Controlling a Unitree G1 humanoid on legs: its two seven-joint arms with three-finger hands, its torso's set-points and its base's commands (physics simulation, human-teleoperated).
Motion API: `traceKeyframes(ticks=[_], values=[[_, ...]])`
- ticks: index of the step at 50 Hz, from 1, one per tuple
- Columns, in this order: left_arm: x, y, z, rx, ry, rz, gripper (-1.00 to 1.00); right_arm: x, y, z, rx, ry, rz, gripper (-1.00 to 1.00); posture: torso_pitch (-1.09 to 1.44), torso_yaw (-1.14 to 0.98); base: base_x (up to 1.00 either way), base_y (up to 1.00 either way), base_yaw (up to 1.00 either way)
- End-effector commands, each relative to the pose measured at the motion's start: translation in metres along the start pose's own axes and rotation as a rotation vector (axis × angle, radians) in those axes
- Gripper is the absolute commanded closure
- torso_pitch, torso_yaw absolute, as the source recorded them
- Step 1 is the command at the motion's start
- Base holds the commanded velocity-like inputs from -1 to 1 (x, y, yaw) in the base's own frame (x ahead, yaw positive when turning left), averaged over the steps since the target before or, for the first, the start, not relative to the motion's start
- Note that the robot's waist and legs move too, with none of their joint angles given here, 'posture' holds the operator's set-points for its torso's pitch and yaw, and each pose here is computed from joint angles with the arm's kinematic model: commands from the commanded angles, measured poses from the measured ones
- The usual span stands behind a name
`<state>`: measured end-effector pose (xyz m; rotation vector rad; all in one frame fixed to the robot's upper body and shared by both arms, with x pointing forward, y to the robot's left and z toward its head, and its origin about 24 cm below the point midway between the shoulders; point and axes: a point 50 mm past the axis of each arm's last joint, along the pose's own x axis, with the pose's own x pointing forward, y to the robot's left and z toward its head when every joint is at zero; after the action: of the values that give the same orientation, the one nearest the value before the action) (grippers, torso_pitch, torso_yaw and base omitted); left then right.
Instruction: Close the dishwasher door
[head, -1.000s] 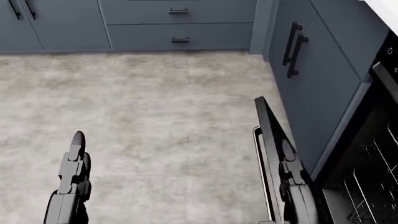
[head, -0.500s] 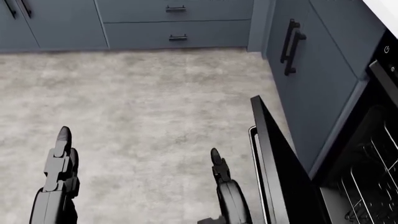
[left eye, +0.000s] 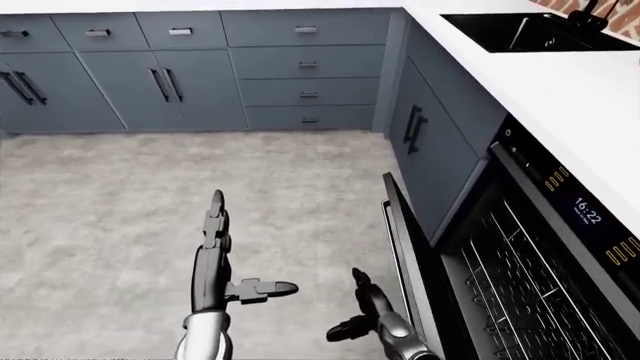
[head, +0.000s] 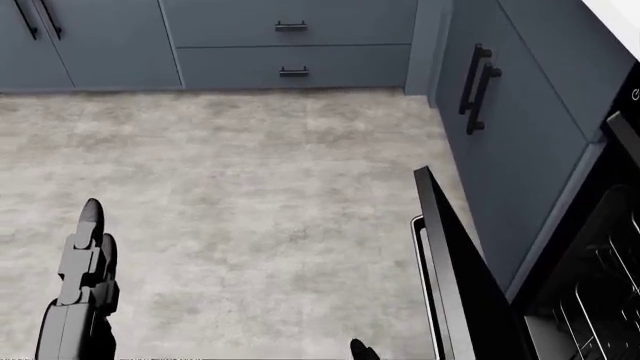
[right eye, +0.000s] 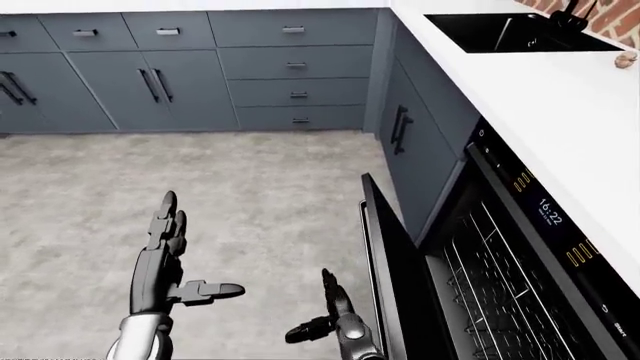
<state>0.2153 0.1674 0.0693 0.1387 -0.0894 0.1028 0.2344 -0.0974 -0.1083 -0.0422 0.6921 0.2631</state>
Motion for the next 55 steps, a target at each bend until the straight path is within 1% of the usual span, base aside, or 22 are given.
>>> traceKeyframes(ticks=[1,2,4,8,12,15,16,21,22,26,27,29,37,38,39,40,41,46,52,55], values=[[0.002,0.001,0.015,-0.003,-0.08,0.004,-1.0,0.001,-0.006,0.006,0.0,-0.019,-0.003,-1.0,0.0,0.0,0.0,0.0,0.0],[0.002,0.002,0.016,-0.003,-0.082,0.007,-1.0,0.0,-0.011,0.0,0.013,0.014,-0.015,-1.0,0.0,0.0,0.0,0.0,0.0],[0.002,0.003,0.017,-0.005,-0.083,0.01,-1.0,-0.002,-0.015,-0.004,0.028,0.03,-0.023,-1.0,0.0,0.0,0.0,0.0,0.0],[0.001,0.004,0.019,-0.007,-0.085,0.011,-1.0,-0.006,-0.025,-0.016,0.048,0.088,-0.054,-1.0,0.0,0.0,0.0,0.0,0.0],[0.0,0.003,0.019,-0.006,-0.087,0.011,-1.0,-0.013,-0.037,-0.03,0.104,0.133,-0.083,-1.0,0.0,0.0,0.0,0.0,0.0],[0.0,0.003,0.019,-0.005,-0.086,0.01,-1.0,-0.016,-0.041,-0.036,0.114,0.155,-0.107,-1.0,0.0,0.0,0.0,0.0,0.0],[0.001,0.003,0.018,-0.005,-0.085,0.011,-1.0,-0.019,-0.046,-0.043,0.125,0.18,-0.137,-1.0,0.0,0.0,0.0,0.0,0.0],[0.0,0.003,0.019,-0.005,-0.086,0.011,-1.0,-0.026,-0.057,-0.053,0.164,0.202,-0.184,-1.0,0.0,0.0,0.0,0.0,0.0],[0.0,0.003,0.019,-0.006,-0.086,0.012,-1.0,-0.028,-0.061,-0.055,0.176,0.207,-0.205,-1.0,0.0,0.0,0.0,0.0,0.0],[0.0,0.003,0.019,-0.004,-0.086,0.012,-1.0,-0.033,-0.071,-0.059,0.21,0.205,-0.246,-1.0,0.0,0.0,0.0,0.0,0.0],[0.0,0.003,0.019,-0.005,-0.086,0.012,-1.0,-0.034,-0.074,-0.06,0.219,0.207,-0.272,-1.0,0.0,0.0,0.0,0.0,0.0],[0.0,0.003,0.019,-0.004,-0.087,0.011,-1.0,-0.036,-0.078,-0.061,0.236,0.203,-0.288,-1.0,0.0,0.0,0.0,0.0,0.0],[-0.001,0.002,0.018,-0.002,-0.087,0.007,-1.0,-0.04,-0.086,-0.064,0.242,0.201,-0.345,-1.0,0.0,0.0,0.0,0.0,0.0],[-0.001,0.002,0.018,-0.002,-0.087,0.007,-1.0,-0.041,-0.087,-0.064,0.238,0.205,-0.358,-1.0,0.0,0.0,0.0,0.0,0.0],[-0.001,0.002,0.017,-0.002,-0.086,0.007,-1.0,-0.042,-0.089,-0.065,0.213,0.217,-0.389,-1.0,0.0,0.0,0.0,0.0,0.0],[-0.001,0.002,0.017,-0.001,-0.086,0.007,-1.0,-0.043,-0.09,-0.066,0.2,0.226,-0.401,-1.0,0.0,0.0,0.0,0.0,0.0],[0.0,0.001,0.017,-0.001,-0.085,0.007,-1.0,-0.043,-0.09,-0.066,0.209,0.222,-0.395,-1.0,0.0,0.0,0.0,0.0,0.0],[0.0,0.001,0.016,0.0,-0.084,0.006,-1.0,-0.043,-0.093,-0.066,0.171,0.243,-0.449,-1.0,0.0,0.0,0.0,0.0,0.0],[0.0,0.001,0.016,0.0,-0.084,0.007,-1.0,-0.044,-0.094,-0.066,0.157,0.25,-0.475,-1.0,0.0,0.0,0.0,0.0,0.0],[0.0,0.001,0.017,0.0,-0.085,0.008,-1.0,-0.044,-0.095,-0.066,0.171,0.251,-0.484,-1.0,0.0,0.0,0.0,0.0,0.0]])
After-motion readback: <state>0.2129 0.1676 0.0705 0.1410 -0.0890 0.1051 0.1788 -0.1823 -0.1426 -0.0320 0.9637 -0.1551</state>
